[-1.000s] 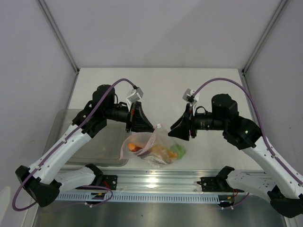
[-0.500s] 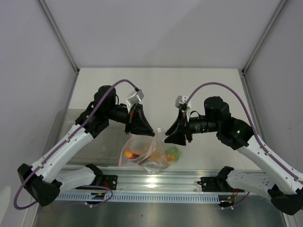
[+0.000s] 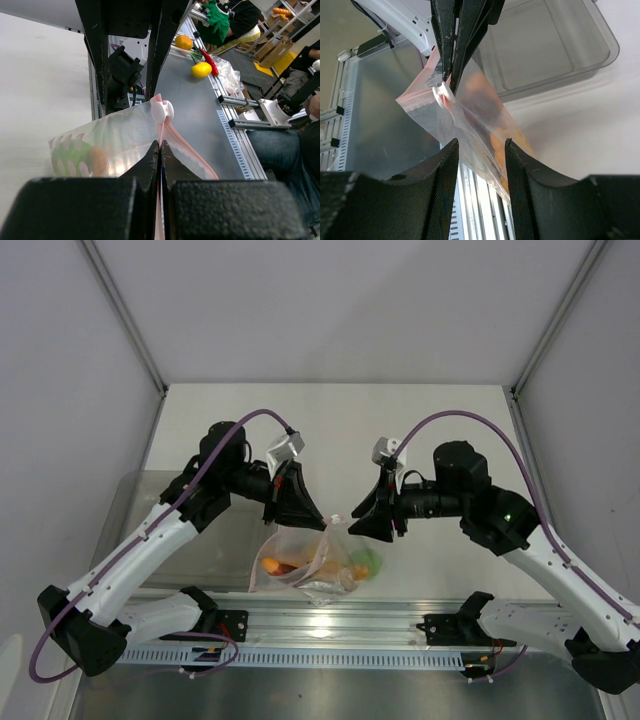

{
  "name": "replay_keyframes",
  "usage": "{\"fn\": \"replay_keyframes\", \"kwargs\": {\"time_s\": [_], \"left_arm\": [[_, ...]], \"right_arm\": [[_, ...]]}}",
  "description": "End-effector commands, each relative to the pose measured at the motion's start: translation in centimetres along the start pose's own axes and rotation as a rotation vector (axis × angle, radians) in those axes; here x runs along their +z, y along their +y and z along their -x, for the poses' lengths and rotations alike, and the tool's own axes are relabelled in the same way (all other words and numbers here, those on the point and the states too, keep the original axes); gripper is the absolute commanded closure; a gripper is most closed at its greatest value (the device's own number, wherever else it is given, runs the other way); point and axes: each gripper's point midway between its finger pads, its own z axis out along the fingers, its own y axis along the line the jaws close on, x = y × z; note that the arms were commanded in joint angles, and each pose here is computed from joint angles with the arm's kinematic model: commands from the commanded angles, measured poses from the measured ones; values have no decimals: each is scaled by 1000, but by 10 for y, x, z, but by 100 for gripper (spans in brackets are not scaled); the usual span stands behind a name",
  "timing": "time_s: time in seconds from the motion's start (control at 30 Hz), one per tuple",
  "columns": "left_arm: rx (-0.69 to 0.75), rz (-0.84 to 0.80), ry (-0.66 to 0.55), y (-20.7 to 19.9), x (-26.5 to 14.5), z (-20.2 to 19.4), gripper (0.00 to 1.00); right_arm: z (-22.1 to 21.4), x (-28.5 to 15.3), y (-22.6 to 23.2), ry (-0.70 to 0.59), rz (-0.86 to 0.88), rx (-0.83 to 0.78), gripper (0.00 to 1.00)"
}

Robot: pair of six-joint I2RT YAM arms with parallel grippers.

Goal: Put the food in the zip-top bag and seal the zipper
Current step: Adjust the zipper food storage bag at the center of the board.

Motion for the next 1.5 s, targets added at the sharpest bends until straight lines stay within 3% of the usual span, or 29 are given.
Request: {"fn": "replay_keyframes", "kwargs": {"time_s": [0.0,0.37,0.47,0.63,0.8,0.87,0.9,1.07,1.1,1.23,1.37,1.47], "left_arm": [[50,-44,-7,-11,-3,5,99],[43,-60,-15,-13,-2,7,99],[37,-61,-17,-13,-2,7,99],[34,-54,-19,-12,-2,7,99],[29,-23,-16,-9,-3,4,99],[45,11,-18,-5,-4,1,86],[36,69,-24,0,-6,1,72],[64,255,-76,14,-17,6,43],[76,267,-88,13,-18,7,32],[181,268,-156,-5,-23,21,13],[211,287,-160,-10,-23,23,4],[208,321,-140,-5,-16,18,3]], "right_arm": [[7,4,4,-4,43,-28,55],[5,23,35,-7,289,-26,60],[3,25,41,1,341,-15,71],[3,27,51,-2,419,13,97],[0,29,48,0,399,46,100],[0,31,43,-7,354,79,100],[0,31,41,-9,336,89,100],[-2,28,35,-21,261,136,100],[-4,28,34,-19,253,147,100],[-3,28,30,-8,213,209,100],[-1,31,29,15,185,286,100],[4,33,29,8,171,306,100]]}}
